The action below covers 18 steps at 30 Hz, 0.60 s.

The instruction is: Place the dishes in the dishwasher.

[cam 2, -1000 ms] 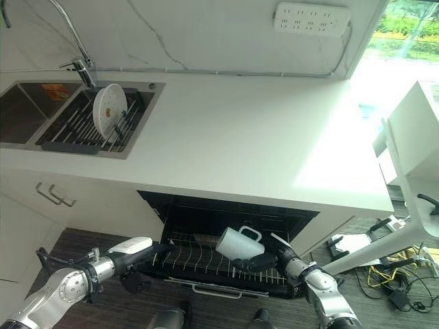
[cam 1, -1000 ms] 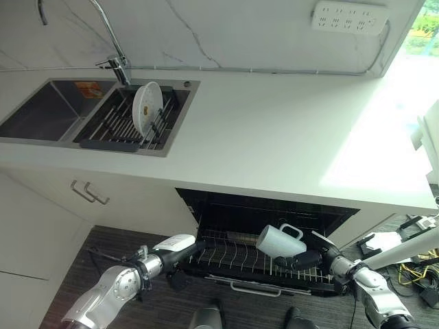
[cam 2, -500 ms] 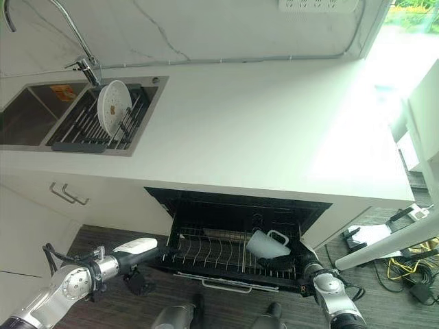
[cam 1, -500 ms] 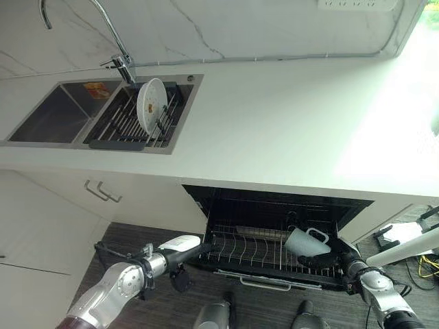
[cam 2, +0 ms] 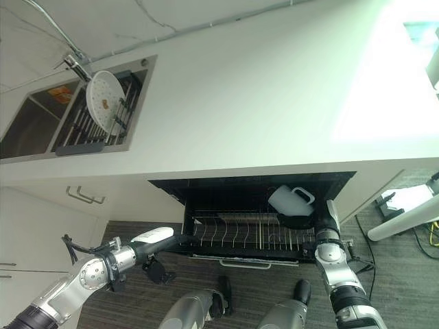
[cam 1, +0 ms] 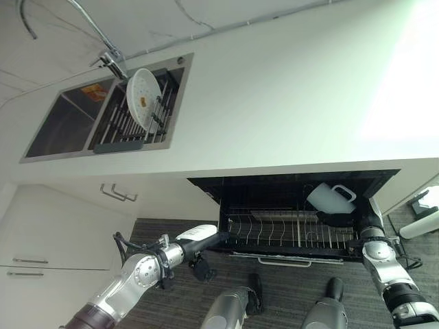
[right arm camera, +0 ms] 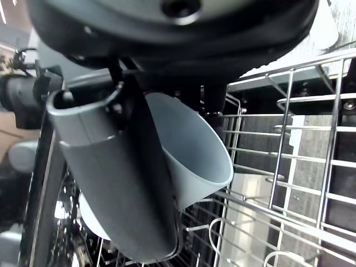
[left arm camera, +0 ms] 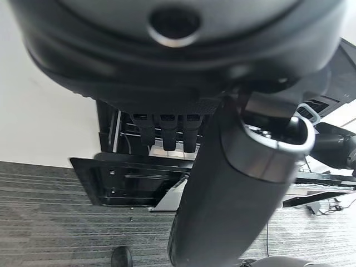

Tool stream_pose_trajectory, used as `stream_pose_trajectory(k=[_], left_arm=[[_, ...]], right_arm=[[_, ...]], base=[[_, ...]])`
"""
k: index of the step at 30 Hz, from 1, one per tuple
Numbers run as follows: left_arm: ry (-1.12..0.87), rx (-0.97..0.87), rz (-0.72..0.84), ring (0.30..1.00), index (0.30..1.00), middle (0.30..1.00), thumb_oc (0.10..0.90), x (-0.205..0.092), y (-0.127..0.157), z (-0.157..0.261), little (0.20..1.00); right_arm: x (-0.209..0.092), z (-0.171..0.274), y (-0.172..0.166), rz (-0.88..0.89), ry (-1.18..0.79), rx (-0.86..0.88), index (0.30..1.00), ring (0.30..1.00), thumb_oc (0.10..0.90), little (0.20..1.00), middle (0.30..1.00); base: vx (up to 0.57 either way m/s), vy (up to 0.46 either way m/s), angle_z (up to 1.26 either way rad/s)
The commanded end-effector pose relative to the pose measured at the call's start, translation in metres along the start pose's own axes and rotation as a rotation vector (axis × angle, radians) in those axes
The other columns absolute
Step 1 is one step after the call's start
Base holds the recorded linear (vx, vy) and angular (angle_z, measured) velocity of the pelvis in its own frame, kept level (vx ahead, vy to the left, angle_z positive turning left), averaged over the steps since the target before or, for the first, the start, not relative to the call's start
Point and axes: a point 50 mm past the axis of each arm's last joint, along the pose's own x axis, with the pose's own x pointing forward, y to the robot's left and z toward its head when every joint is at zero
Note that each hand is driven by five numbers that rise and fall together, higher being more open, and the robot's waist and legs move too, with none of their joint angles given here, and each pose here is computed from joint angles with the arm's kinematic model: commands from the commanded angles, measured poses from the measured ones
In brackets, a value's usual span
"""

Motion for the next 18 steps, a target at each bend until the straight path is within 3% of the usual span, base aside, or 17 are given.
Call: stream_pose_trajectory(k=[1, 2, 3, 13, 18], left_arm=[[-0.096, 0.015, 0.158, 0.900, 0.900, 0.900, 0.800, -0.004, 0.025, 0.018, 0.900], [-0.100, 0.016, 0.164, 0.900, 0.900, 0.900, 0.800, -0.004, 0.026, 0.019, 0.900], [-0.103, 0.019, 0.168, 0.900, 0.900, 0.900, 0.800, -0.004, 0.027, 0.020, 0.900], [-0.104, 0.028, 0.197, 0.900, 0.900, 0.900, 0.800, -0.004, 0.031, 0.020, 0.900], [-0.097, 0.018, 0.217, 0.900, 0.900, 0.900, 0.800, -0.004, 0.027, 0.017, 0.900]], right_arm=[[0.005, 0.018, -0.002, -0.115, -0.101, -0.041, 0.300, 0.300, 0.400, 0.300, 0.300], [0.005, 0.018, -0.002, -0.125, -0.104, -0.055, 0.474, 0.474, 0.516, 0.474, 0.474], [0.005, 0.017, 0.000, -0.126, -0.098, -0.064, 0.900, 0.900, 0.800, 0.900, 0.900], [0.000, 0.026, 0.003, -0.251, -0.154, 0.018, 0.900, 0.900, 0.800, 0.900, 0.900], [-0.006, 0.034, 0.005, -0.276, -0.223, -0.070, 0.900, 0.900, 0.800, 0.900, 0.900]], base=[[-0.02, 0.034, -0.02], [-0.04, 0.037, 0.00], [-0.05, 0.030, 0.00], [-0.02, 0.009, -0.01], [-0.03, 0.043, -0.10]])
